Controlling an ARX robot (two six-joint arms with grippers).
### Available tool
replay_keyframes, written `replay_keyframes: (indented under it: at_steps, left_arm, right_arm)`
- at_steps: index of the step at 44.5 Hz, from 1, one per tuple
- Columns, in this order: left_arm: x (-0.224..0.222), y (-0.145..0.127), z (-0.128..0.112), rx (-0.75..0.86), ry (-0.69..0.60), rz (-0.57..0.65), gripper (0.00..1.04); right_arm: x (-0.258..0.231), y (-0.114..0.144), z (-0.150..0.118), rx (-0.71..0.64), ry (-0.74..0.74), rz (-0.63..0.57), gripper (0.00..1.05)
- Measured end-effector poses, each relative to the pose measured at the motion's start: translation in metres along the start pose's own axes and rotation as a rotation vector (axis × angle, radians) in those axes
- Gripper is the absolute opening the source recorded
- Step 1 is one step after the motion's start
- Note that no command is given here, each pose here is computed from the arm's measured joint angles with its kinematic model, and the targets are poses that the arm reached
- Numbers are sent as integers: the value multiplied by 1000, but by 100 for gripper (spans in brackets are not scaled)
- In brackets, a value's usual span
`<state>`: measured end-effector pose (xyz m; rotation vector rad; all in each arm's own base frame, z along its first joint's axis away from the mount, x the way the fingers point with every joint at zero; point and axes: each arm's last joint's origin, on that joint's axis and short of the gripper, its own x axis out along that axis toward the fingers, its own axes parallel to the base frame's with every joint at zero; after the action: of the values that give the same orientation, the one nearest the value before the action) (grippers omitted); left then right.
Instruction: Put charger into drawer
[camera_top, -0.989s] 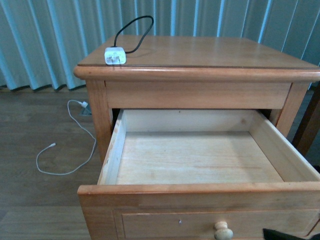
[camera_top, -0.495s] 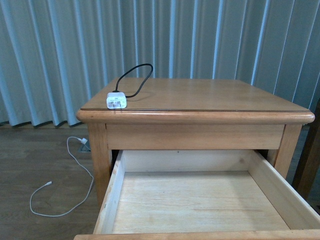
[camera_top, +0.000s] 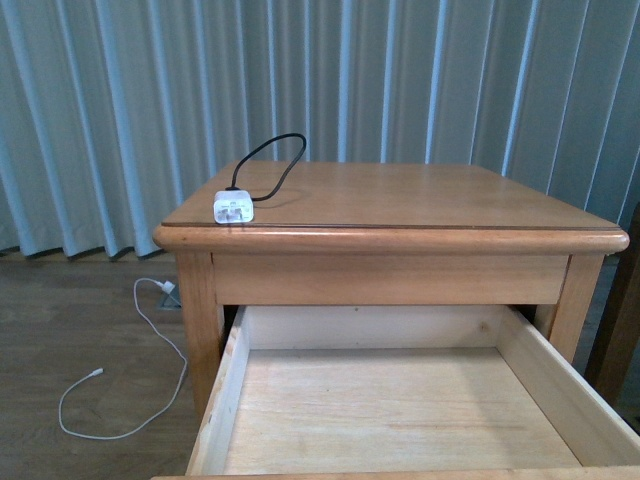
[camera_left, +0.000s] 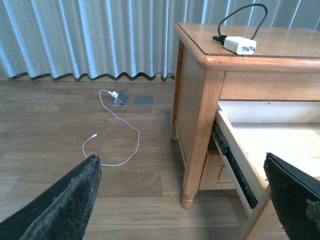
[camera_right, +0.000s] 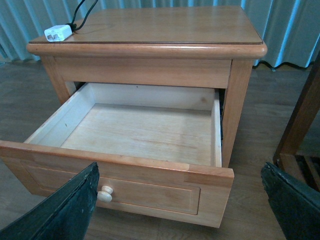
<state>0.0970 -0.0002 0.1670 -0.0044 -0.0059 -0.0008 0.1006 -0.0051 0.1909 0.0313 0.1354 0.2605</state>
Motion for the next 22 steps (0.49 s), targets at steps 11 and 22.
replay_keyframes:
  at_steps: [11, 22]
  left_arm:
    - [0, 0, 0, 0, 0, 0, 99]
    - [0, 0, 0, 0, 0, -1, 99]
  right_arm:
    - [0, 1, 0, -20, -48, -76, 91]
    - [-1, 5, -9, -37, -132, -266, 52]
